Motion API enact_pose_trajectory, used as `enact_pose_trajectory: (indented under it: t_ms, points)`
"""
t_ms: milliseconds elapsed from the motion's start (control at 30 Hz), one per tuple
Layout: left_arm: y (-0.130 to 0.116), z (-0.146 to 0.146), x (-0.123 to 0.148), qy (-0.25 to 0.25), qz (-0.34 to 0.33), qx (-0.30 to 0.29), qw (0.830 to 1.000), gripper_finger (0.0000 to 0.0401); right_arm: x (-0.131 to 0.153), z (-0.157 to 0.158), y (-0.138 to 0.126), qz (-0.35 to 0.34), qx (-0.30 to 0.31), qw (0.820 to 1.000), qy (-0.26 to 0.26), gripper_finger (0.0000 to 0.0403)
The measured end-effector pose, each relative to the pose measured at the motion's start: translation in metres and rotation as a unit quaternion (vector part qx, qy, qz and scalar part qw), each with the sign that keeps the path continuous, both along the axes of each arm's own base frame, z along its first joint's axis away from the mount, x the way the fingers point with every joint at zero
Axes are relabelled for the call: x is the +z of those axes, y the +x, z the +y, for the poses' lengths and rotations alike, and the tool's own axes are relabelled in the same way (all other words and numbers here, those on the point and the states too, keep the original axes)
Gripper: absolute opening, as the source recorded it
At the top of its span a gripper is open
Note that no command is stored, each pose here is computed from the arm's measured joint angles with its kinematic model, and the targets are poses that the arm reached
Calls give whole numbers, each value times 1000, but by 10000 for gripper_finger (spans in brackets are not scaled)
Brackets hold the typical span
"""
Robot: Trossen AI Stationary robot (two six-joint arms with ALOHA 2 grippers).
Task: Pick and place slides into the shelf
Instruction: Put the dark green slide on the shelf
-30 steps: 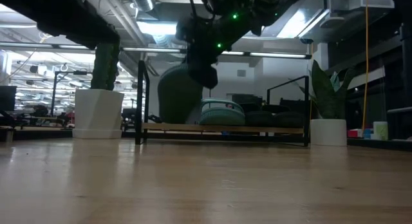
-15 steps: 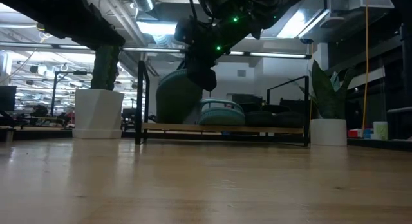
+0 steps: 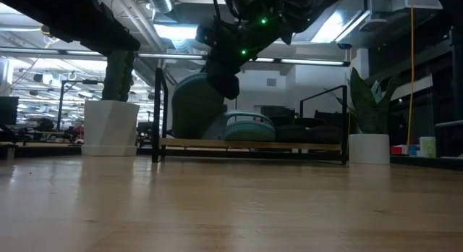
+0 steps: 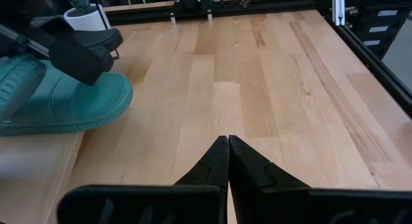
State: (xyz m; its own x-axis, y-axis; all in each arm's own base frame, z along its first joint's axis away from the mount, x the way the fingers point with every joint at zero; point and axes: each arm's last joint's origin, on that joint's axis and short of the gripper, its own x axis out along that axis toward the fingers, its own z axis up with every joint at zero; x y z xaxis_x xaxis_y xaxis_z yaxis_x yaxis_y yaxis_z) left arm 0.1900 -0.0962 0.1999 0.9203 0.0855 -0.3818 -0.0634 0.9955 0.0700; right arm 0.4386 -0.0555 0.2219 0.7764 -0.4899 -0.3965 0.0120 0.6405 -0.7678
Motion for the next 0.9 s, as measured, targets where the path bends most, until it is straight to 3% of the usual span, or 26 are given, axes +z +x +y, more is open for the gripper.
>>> enact_pose_trajectory:
  t_ms: [900]
  points:
    - [1, -1, 2, -1, -6, -14, 1000, 0, -16, -6, 1, 25, 4, 999, 29, 11]
